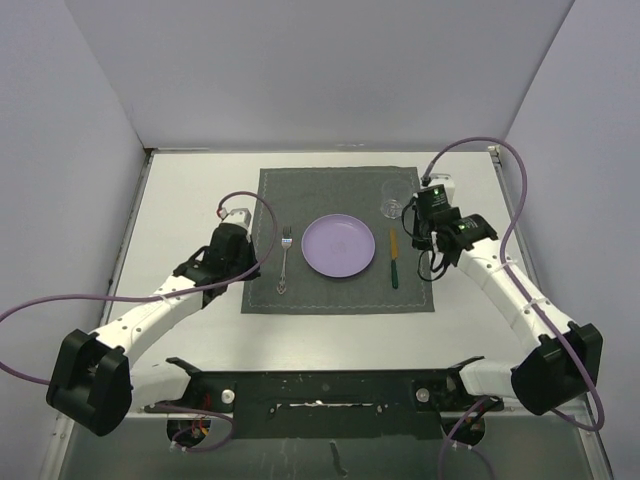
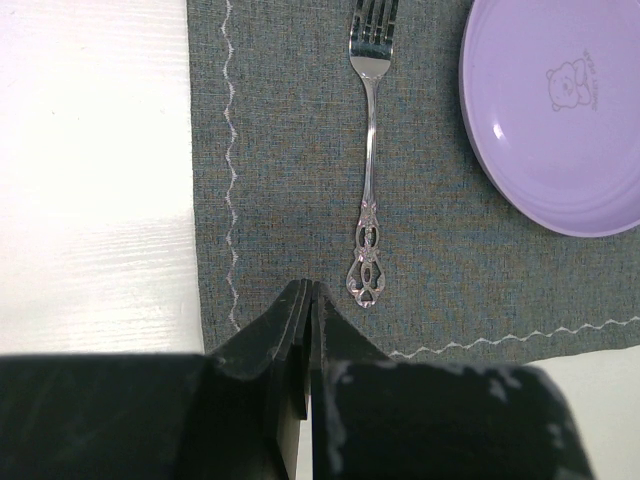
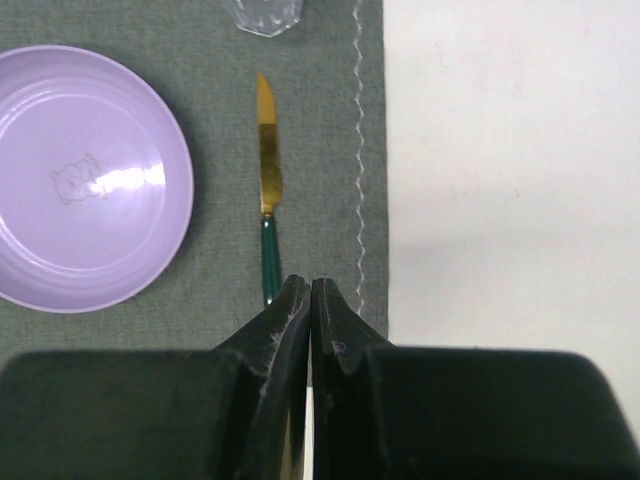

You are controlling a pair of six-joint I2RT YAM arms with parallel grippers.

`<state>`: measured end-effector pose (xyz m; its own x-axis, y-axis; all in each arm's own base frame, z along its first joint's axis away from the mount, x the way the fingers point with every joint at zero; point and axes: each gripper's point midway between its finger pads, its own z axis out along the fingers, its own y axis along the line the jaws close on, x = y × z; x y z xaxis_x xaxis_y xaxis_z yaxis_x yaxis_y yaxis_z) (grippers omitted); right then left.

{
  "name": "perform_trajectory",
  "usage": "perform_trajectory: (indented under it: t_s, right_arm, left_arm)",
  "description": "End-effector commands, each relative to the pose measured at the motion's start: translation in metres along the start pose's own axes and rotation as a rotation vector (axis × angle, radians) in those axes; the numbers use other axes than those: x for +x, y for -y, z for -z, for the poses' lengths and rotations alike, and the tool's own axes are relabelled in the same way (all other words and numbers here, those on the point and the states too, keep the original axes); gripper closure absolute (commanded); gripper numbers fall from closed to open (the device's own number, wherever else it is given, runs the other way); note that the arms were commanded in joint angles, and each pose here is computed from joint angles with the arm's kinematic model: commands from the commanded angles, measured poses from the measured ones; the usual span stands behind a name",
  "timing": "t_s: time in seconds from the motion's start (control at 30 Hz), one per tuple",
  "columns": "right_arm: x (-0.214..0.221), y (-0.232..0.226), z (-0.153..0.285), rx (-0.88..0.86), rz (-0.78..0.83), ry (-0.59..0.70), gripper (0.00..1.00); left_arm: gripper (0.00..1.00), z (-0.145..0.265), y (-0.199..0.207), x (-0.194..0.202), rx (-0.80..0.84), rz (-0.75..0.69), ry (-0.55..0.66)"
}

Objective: Set the dinner table for one person
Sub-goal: Adjust the napkin at the center of the board.

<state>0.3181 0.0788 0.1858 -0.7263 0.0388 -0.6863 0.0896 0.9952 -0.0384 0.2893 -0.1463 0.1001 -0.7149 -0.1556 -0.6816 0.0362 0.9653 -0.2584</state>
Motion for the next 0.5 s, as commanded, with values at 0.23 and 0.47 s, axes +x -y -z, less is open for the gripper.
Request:
perform_trajectory:
  t_s: [0.23, 0.47]
  right_arm:
    - [0.093, 0.0, -0.041, -0.015, -0.002, -0.22, 1.0]
    - [0.132, -0.004, -0.067, -0.017, -0.032, -0.33, 1.0]
  left_arm:
    - [1.0, 0.019, 0.003, -0.029, 0.048, 0.066, 0.175]
    - [1.0, 0.032, -0.002, -0.024, 0.051, 0.083, 0.191]
